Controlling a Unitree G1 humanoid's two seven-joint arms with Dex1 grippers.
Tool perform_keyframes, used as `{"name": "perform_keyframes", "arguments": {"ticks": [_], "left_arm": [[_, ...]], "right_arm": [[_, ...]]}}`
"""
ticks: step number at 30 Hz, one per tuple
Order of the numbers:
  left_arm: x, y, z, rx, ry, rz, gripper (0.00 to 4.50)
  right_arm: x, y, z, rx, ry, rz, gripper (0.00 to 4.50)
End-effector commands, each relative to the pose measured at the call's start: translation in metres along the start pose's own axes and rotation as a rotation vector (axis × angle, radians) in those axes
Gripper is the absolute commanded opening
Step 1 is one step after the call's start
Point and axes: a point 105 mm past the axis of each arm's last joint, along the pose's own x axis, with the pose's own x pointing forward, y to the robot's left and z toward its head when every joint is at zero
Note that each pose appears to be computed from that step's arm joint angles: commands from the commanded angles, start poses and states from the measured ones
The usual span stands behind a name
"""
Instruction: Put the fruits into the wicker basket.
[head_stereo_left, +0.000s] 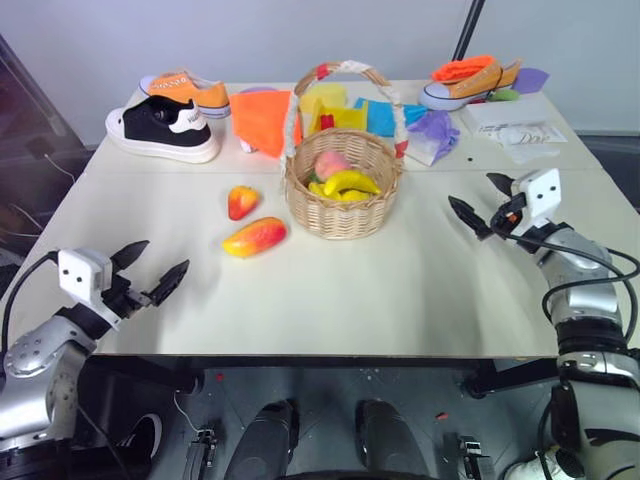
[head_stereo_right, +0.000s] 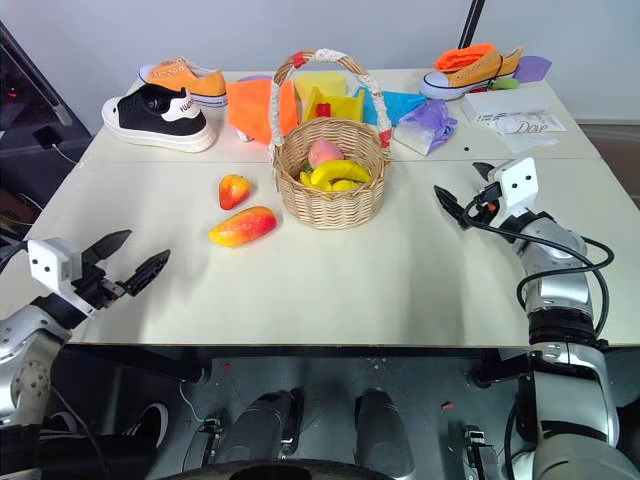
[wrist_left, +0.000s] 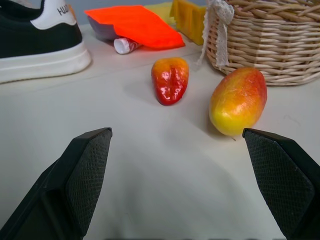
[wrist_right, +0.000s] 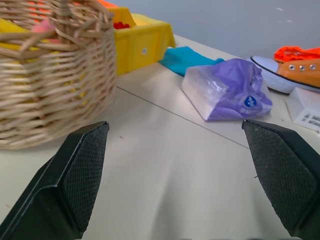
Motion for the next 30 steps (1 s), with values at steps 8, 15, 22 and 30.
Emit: {"name": "perform_keyframes", "arguments": {"ticks": [8, 15, 22, 30], "left_arm": [[0.033, -0.020, 0.049, -0.044, -0.087, -0.081, 4.50], [0.094, -0.051, 0.049, 0.011, 0.031, -0.192, 4.50], [0.129, -0.059, 0.038, 0.127, 0.115, -0.256, 4.50], [0.138, -0.075, 0.018, 0.174, 0.240, -0.373, 4.50]], "right_arm": [[-0.029, 0.075, 0.062, 0.017, -0.072, 0.426, 4.45], [-0.036, 0.150, 0.091, -0.075, -0.022, 0.688, 4.45], [-0.028, 0.166, 0.085, -0.102, -0.046, 0.638, 4.45], [-0.023, 0.164, 0.084, -0.125, -0.068, 0.614, 4.45]]}}
